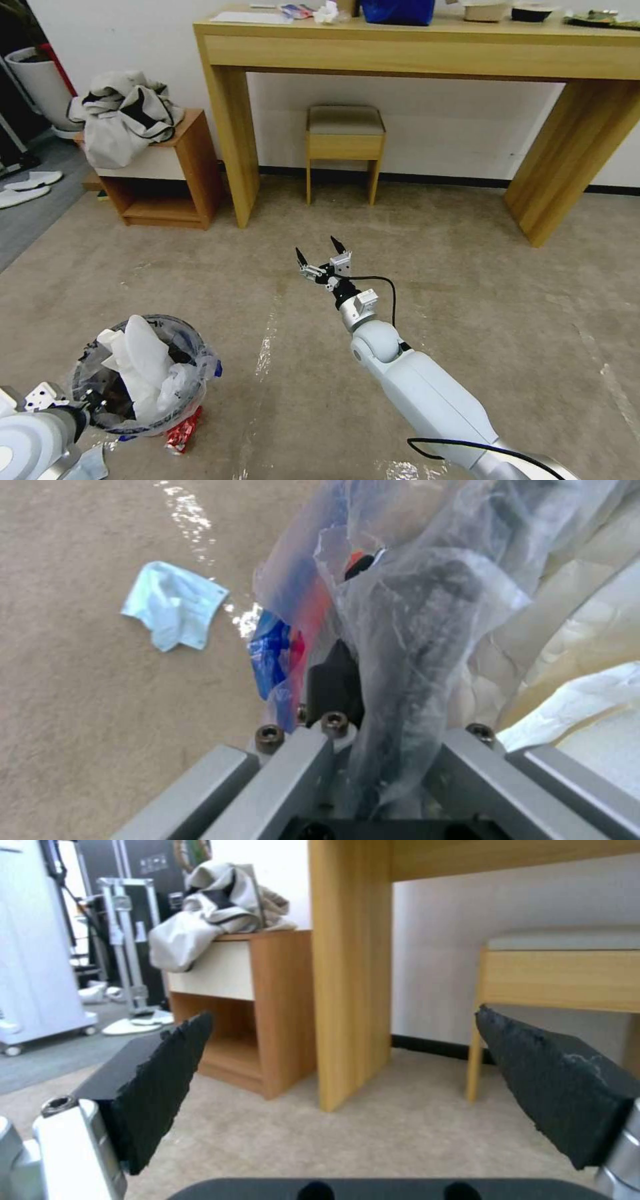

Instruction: Pick up the trash bin and place the garbage on the floor into it.

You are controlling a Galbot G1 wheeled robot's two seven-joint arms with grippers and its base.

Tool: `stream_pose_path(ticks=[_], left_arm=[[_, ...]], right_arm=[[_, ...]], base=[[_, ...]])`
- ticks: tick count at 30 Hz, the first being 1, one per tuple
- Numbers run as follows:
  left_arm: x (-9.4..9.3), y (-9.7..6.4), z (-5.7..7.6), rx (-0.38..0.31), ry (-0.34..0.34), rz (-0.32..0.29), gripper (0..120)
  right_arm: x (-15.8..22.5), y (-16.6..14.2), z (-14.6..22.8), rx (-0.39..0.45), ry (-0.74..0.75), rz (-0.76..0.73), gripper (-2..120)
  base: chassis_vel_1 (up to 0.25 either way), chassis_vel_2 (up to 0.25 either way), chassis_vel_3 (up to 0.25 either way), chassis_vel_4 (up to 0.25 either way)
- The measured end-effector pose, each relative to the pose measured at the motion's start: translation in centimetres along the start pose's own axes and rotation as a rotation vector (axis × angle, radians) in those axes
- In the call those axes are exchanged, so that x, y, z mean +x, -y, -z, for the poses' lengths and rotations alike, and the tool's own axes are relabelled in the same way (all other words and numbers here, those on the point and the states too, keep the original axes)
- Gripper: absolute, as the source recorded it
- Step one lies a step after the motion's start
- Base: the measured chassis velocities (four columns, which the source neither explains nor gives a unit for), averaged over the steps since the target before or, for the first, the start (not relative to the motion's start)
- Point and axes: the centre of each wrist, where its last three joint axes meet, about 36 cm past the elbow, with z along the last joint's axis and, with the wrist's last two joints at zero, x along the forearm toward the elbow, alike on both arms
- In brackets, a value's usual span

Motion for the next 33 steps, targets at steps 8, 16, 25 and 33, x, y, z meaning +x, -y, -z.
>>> stream_pose_path(ticks=[8,16,25,33], left_arm=[[0.08,0.06,0.03,0.001,0.003,-0.003,0],[0.21,0.06,0.08,0.002,0.005,-0.005,0],[0.24,0.04,0.11,0.002,0.005,-0.005,0],[0.22,-0.01,0.09,0.002,0.005,-0.003,0]], right_arm=[[-0.14,0.14,0.0,0.002,0.001,-0.002,100],[-0.07,0.33,-0.07,0.003,0.0,-0.005,100],[-0.15,0.42,0.01,0.002,0.001,-0.008,100],[-0.2,0.58,-0.15,0.004,-0.003,-0.011,100]], base=[[0.065,0.065,0.058,0.059],[0.062,0.07,0.071,0.063],[0.099,0.101,0.093,0.092],[0.129,0.131,0.113,0.122]])
